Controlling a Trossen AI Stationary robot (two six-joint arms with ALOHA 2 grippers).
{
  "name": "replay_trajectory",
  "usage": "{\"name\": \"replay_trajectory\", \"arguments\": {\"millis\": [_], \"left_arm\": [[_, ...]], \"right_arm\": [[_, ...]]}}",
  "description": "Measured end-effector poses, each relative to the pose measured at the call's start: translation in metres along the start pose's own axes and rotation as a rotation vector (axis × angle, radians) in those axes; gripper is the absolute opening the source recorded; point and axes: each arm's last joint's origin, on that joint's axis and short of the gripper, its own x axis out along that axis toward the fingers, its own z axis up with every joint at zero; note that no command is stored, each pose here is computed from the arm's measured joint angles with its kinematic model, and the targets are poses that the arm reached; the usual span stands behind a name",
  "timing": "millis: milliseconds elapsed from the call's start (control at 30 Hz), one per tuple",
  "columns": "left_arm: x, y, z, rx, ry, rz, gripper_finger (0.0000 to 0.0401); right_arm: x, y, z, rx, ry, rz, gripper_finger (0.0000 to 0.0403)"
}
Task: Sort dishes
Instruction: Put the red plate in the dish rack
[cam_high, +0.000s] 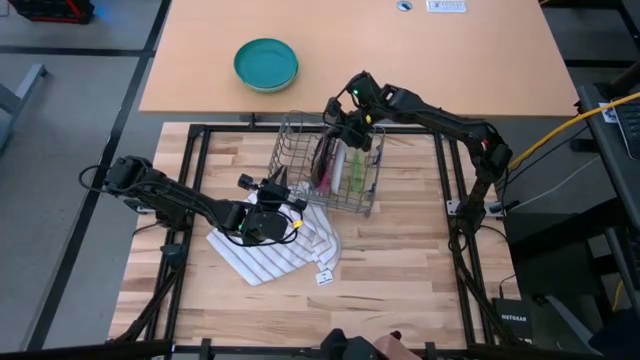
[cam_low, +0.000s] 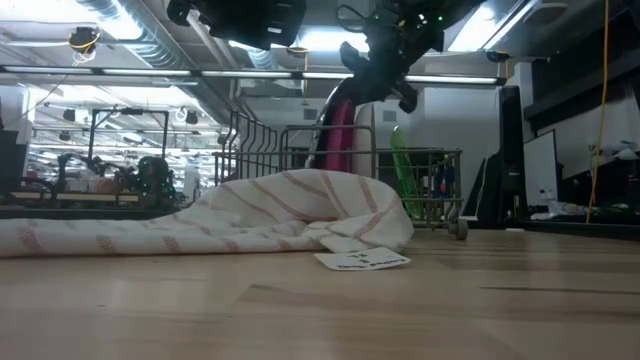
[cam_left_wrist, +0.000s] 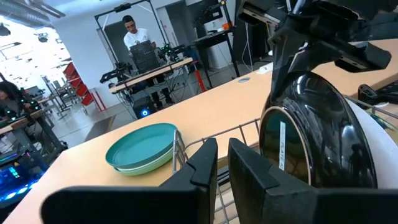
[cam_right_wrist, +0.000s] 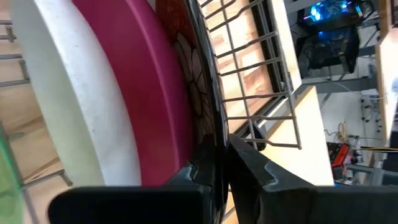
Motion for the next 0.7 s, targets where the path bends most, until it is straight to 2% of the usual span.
{"name": "replay_trajectory", "arguments": {"millis": [333,700], "left_arm": [[0.000,0.000,0.000,0.001,0.000,0.000,0.0030],[0.000,0.000,0.000,0.001,0.000,0.000,0.0030]], "right_arm": [[0.012,0.012,-0.005,-0.002,-0.005,-0.006,0.0030],[0.013,0.013,-0.007,-0.003,0.030,-0.006,0.0031]]}}
